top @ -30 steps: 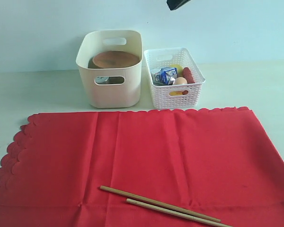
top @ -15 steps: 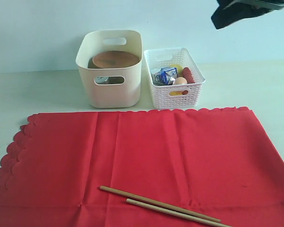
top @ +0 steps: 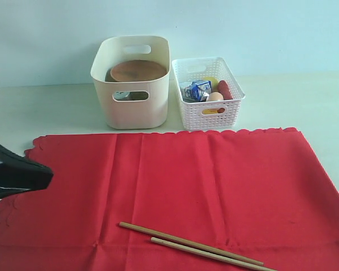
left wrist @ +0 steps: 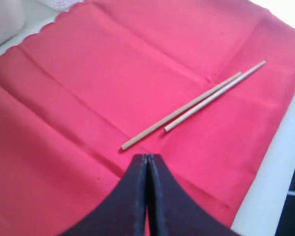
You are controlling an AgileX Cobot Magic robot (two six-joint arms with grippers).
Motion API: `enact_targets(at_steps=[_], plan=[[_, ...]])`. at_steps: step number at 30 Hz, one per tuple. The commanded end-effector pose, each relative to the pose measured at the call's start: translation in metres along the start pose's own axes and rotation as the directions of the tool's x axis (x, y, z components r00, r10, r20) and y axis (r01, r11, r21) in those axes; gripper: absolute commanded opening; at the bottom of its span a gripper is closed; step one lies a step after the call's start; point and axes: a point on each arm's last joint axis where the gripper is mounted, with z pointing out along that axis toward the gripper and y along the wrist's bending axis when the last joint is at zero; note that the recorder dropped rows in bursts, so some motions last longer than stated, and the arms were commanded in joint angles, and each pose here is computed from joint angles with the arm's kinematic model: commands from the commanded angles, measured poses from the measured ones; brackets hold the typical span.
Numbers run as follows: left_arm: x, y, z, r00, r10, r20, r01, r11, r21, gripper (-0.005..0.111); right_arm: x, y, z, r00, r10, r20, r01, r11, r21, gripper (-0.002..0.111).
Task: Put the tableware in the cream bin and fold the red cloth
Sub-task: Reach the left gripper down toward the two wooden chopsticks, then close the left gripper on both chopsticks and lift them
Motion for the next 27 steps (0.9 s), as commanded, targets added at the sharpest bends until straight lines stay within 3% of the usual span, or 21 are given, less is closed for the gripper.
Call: enact_targets(at_steps=[1, 6, 13, 18, 22, 27], plan=[[-0.013, 0.004, 0.025, 0.986, 0.153, -0.069, -0.152, 0.988, 0.026, 0.000, 0.025, 0.009, -0.017, 0.999, 0.023, 0.049, -0.024, 1.000, 0.020, 0.000], [-0.021, 0.007, 0.056, 0.957, 0.252, -0.144, -0.245, 0.967, 0.068, 0.009, 0.061, 0.012, -0.020, 0.995, 0.094, 0.036, -0.096, 0.993, 0.063, 0.000], [-0.036, -0.006, 0.103, 0.872, 0.443, -0.209, -0.406, 0.893, 0.195, 0.026, 0.112, 0.008, -0.023, 0.991, 0.123, 0.042, -0.129, 0.971, 0.203, 0.000], [-0.050, -0.016, 0.138, 0.793, 0.565, -0.228, -0.515, 0.822, 0.243, 0.043, 0.123, 0.015, -0.044, 0.985, 0.086, 0.152, -0.119, 0.967, 0.223, 0.000], [-0.058, -0.021, 0.169, 0.748, 0.611, -0.260, -0.546, 0.788, 0.283, 0.063, 0.139, 0.014, -0.038, 0.981, 0.087, 0.174, -0.129, 0.961, 0.246, 0.000], [-0.059, -0.027, 0.201, 0.651, 0.694, -0.308, -0.598, 0.719, 0.354, 0.064, 0.141, 0.012, -0.031, 0.968, 0.106, 0.227, -0.160, 0.959, 0.234, 0.000]])
